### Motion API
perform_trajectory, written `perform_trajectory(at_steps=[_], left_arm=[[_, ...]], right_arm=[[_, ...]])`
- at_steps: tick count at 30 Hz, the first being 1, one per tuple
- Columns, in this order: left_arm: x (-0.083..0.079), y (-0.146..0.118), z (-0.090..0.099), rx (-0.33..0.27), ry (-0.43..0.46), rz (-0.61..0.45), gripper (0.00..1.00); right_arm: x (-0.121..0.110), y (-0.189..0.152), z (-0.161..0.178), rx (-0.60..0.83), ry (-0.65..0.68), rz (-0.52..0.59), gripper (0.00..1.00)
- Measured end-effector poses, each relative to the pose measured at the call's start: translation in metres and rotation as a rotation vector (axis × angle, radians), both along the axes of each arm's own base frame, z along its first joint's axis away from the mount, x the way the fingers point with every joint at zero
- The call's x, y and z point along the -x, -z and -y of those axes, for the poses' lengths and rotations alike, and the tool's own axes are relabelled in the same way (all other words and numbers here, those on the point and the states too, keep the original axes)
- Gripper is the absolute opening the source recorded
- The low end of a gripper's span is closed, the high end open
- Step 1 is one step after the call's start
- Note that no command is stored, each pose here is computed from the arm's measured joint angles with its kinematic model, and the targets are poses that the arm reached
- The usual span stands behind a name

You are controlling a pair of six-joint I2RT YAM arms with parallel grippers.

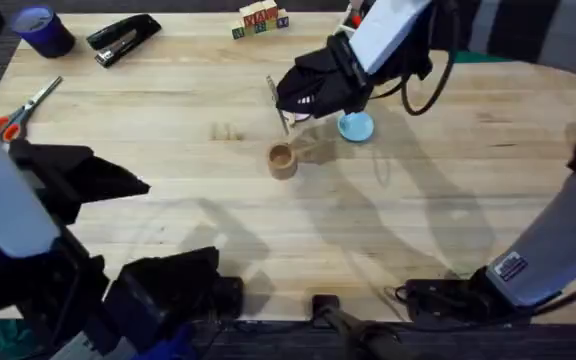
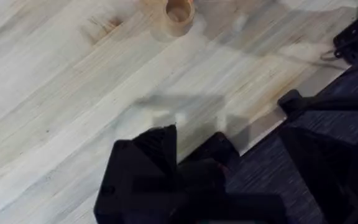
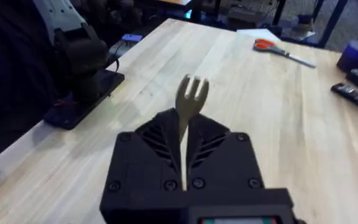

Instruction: Pick up a utensil and set it on the pink plate, then put the other utensil in the container.

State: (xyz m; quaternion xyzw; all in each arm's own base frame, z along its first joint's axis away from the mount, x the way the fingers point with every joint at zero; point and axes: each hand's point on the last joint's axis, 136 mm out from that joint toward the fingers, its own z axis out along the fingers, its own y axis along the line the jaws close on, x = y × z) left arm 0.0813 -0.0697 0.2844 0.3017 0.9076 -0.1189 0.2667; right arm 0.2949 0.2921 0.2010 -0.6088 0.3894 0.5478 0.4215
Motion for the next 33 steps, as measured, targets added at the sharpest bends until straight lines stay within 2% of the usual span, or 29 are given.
perform_trajectory(at_steps=[6, 18, 27, 33], left_arm=[[0.000, 0.000, 0.000, 0.000, 0.000, 0.000, 0.994], [0.000, 0.000, 0.000, 0.000, 0.000, 0.000, 0.995], [0.000, 0.000, 0.000, 0.000, 0.000, 0.000, 0.995], [0.000, 0.000, 0.000, 0.000, 0.000, 0.000, 0.995]], right_arm=[[-0.002, 0.021, -0.003, 0.022, -0.006, -0.059, 0.033], [0.002, 0.023, -0.006, 0.028, -0.017, -0.072, 0.033], [0.000, 0.050, -0.008, 0.057, -0.019, -0.145, 0.033], [0.000, 0.053, -0.008, 0.060, -0.021, -0.153, 0.033]])
